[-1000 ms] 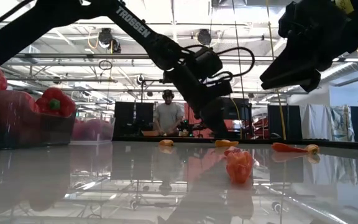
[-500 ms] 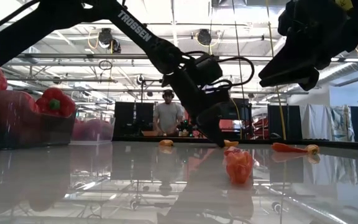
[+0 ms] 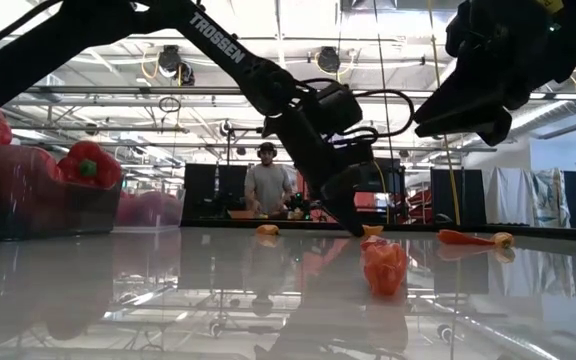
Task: Sort produce into baskets
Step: Put the yellow chili pepper into the bottom gray bin
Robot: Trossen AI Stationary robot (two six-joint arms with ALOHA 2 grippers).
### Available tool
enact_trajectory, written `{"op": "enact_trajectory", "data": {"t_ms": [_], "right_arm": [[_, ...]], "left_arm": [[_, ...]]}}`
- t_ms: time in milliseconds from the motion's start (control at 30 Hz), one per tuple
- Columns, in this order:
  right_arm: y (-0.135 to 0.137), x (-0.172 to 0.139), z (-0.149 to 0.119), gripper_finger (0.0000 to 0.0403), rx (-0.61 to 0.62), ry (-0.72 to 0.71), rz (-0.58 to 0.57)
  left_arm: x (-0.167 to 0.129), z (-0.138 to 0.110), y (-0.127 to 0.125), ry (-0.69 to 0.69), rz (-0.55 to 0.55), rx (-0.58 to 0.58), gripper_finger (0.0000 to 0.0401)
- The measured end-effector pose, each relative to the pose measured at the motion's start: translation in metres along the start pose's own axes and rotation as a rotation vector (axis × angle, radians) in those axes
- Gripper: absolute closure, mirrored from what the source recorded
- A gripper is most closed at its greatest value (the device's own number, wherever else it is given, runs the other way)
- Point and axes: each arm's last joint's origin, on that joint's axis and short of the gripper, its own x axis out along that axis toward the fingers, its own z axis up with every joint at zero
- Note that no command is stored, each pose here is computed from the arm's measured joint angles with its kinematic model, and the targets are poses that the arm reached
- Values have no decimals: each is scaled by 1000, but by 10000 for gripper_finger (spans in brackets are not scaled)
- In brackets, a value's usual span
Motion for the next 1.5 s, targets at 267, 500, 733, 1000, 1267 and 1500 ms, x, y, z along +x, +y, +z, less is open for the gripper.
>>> {"op": "enact_trajectory", "data": {"t_ms": [267, 500, 733, 1000, 1267, 1500], "right_arm": [[7, -1, 5, 273, 39, -1, 116], [12, -3, 2, 273, 60, 16, 153], [20, -9, -3, 273, 81, 17, 199], [26, -14, -7, 273, 118, 12, 204], [27, -16, -6, 273, 175, -23, 193], [26, -15, -4, 273, 183, -33, 189]], "left_arm": [[-14, 7, -22, 101, -38, -2, 375], [-99, 18, -62, 259, -100, 27, 382], [-191, 8, -141, 409, -159, 32, 382], [-287, -34, -269, 362, -160, 134, 382], [-337, -86, -334, 331, -107, 133, 383], [-352, -116, -342, 393, 62, -10, 383]]}}
